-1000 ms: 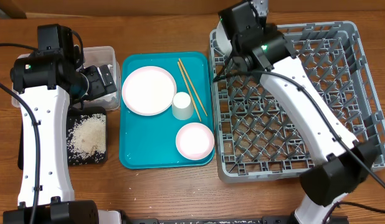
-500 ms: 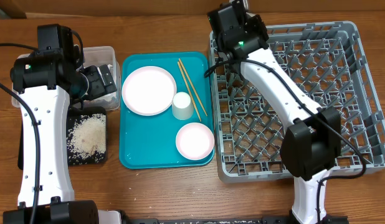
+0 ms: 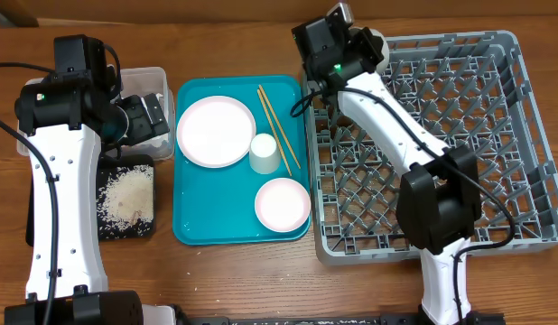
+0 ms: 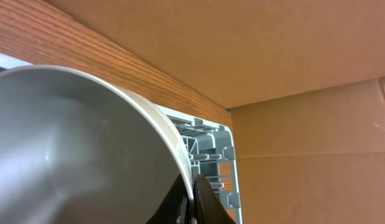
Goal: Sort waste into correct bins and load items into the dishwasher
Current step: 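Carry the white bowl with the right gripper into the rack's back corner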
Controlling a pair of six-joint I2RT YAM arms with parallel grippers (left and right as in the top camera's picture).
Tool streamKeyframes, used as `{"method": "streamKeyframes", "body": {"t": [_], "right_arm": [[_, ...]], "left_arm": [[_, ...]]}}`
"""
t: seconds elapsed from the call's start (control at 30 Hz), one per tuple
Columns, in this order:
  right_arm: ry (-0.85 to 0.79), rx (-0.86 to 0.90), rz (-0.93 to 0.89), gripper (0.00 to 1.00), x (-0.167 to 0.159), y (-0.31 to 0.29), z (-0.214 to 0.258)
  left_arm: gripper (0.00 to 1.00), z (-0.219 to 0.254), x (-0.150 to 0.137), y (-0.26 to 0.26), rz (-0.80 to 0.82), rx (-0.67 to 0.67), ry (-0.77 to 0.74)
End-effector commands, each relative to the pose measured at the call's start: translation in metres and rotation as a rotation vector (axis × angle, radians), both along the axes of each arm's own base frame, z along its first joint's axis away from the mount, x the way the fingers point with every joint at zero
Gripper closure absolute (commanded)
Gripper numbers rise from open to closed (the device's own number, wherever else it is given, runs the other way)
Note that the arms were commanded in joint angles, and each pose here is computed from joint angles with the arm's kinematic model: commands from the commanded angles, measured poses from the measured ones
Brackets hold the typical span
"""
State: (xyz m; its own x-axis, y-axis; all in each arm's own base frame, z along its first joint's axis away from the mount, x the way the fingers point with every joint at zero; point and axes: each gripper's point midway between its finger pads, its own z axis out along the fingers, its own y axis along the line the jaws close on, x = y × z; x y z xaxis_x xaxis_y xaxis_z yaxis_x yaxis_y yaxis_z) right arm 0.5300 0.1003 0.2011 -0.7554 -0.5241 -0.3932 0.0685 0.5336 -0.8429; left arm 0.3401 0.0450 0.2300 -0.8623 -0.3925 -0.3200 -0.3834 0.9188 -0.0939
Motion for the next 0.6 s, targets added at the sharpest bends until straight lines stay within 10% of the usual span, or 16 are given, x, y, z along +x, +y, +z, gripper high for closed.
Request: {"method": "streamKeyframes", "body": {"t": [0.0,0.4,0.57], "right_arm": [[0.006,-0.048,-0.003,0.96,-0.001,0.008,-0.007],[0.085,-0.130,0.031,0.94,-0.014,0.029,-0.028],[0.140,-0.164,0.057,0.73,-0.024,0.037,-0.033]], "left_arm": [[0.00,0.004,0.001,0.003,-0.001,0.014,-0.012],[0.00,0.004,0.001,0.003,-0.001,0.014,-0.012],[0.00,0.004,0.001,0.003,-0.001,0.014,-0.012]]}}
